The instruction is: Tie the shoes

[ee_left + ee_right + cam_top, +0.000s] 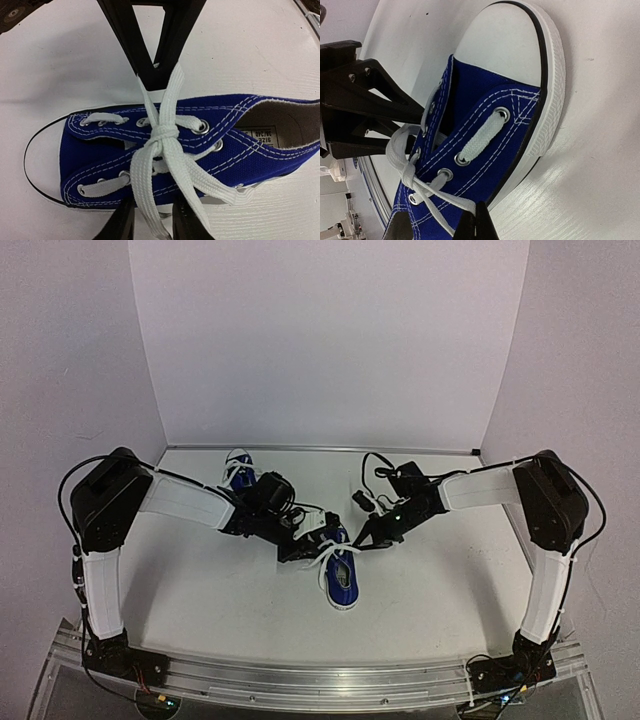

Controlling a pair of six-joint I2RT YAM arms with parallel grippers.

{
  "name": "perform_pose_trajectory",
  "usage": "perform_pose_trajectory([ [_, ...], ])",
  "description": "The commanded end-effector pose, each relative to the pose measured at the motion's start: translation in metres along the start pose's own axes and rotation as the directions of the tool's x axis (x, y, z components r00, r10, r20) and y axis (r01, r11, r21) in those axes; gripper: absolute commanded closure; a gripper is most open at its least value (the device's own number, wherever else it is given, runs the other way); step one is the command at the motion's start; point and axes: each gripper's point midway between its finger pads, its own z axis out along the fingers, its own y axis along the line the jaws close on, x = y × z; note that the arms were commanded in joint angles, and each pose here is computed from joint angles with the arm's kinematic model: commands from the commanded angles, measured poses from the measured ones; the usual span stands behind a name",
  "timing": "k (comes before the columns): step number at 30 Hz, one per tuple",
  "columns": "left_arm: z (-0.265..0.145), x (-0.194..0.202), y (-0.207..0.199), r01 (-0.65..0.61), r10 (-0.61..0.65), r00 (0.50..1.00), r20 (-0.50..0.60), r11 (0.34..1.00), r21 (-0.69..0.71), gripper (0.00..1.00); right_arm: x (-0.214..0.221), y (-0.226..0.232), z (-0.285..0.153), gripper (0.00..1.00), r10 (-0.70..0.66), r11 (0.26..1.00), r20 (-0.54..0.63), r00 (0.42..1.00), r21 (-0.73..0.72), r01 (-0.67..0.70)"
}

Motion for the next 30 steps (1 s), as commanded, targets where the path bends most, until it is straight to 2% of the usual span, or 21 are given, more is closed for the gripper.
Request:
perform_pose_trajectory([
  [1,0.003,-0.004,0.004,0.001,-0.001,1.000,-0.004,1.000,-0.005,0.77,0.007,0.012,0.006,1.00,-0.032,0.999,-0.032,0.999,-0.024,0.031],
  [4,0.005,-0.006,0.009,0.009,-0.009,1.000,0.001,1.000,-0.021,0.85,0.015,0.021,0.019,1.00,-0.051,0.998,-0.066,0.997,-0.050,0.048],
  [9,0.009,-0.010,0.016,0.012,-0.012,1.000,0.011,0.999,-0.039,0.91,0.025,0.030,0.043,1.00,-0.057,0.996,-0.114,0.992,-0.079,0.048],
  [20,-0.001,-0.018,0.023,0.042,-0.034,0.994,0.101,0.996,-0.077,1.00,0.015,0.046,0.040,1.00,-0.062,0.994,-0.072,0.995,-0.094,0.056],
  [24,-0.014,-0.017,0.031,0.062,-0.050,0.994,0.101,0.991,-0.120,1.00,0.005,0.028,0.017,1.00,-0.020,0.999,-0.015,1.000,-0.027,0.020],
  [27,-0.022,-0.012,0.038,0.075,-0.065,0.996,0.068,0.982,-0.171,1.00,-0.006,0.001,-0.010,1.00,0.031,0.996,0.057,0.998,0.076,-0.035],
  [30,-0.028,-0.006,0.043,0.098,-0.092,0.995,0.040,0.971,-0.216,1.00,-0.007,-0.008,-0.025,1.00,0.033,0.985,0.083,0.996,0.166,-0.046],
])
